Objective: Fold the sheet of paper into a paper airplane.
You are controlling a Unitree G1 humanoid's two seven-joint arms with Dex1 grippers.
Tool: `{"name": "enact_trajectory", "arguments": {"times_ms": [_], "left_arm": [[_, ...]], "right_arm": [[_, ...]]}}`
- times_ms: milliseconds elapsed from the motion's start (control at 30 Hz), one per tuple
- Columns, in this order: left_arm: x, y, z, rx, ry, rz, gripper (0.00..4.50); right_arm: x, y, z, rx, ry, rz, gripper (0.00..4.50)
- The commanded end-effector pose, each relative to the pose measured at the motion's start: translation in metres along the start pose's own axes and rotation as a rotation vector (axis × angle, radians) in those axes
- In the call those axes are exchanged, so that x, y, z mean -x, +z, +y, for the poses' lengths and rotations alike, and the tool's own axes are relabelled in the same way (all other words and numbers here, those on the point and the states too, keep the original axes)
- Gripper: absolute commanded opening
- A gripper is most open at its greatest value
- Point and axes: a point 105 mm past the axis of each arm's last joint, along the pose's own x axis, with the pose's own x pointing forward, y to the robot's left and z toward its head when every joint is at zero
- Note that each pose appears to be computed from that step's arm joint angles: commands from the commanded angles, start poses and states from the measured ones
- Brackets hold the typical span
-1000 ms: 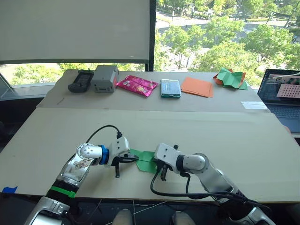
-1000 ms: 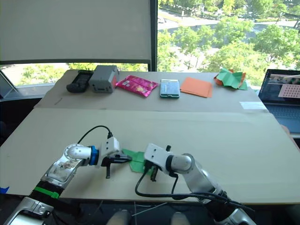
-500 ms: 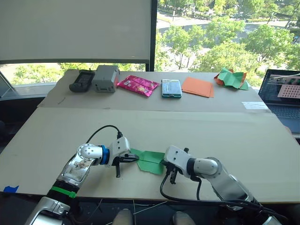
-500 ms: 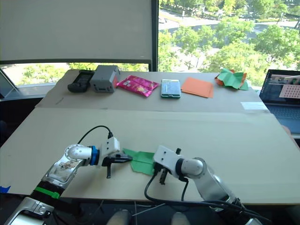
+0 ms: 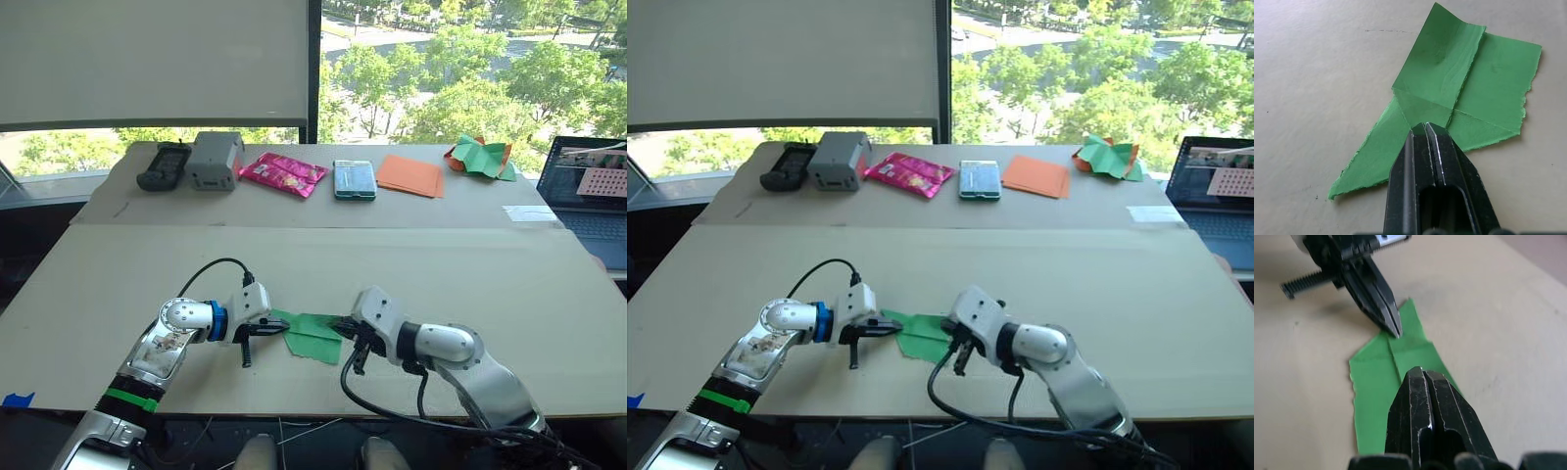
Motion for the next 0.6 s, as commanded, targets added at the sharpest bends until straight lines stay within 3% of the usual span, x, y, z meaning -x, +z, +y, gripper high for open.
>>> {"name": "enact_trajectory", "arguments": {"times_ms": [33, 200, 367, 600], "left_arm": [[-0.002, -0.013, -0.005, 0.022, -0.012, 0.051, 0.00], [0.001, -0.001, -0.004, -0.002, -0.014, 0.022, 0.00], [-0.003, 0.024, -0.011, 0.012, -0.065, -0.065, 0.00], [-0.016, 0.015, -0.014, 0.013, -0.077, -0.034, 0.00]], "right_arm": [[-0.011, -0.009, 0.001, 0.019, 0.002, 0.039, 0.01], [-0.023, -0.044, -0.002, 0.009, -0.003, 0.181, 0.01], [-0.024, -0.061, 0.006, -0.018, 0.024, 0.244, 0.01], [-0.025, -0.069, 0.008, -0.035, 0.018, 0.286, 0.01]]}}
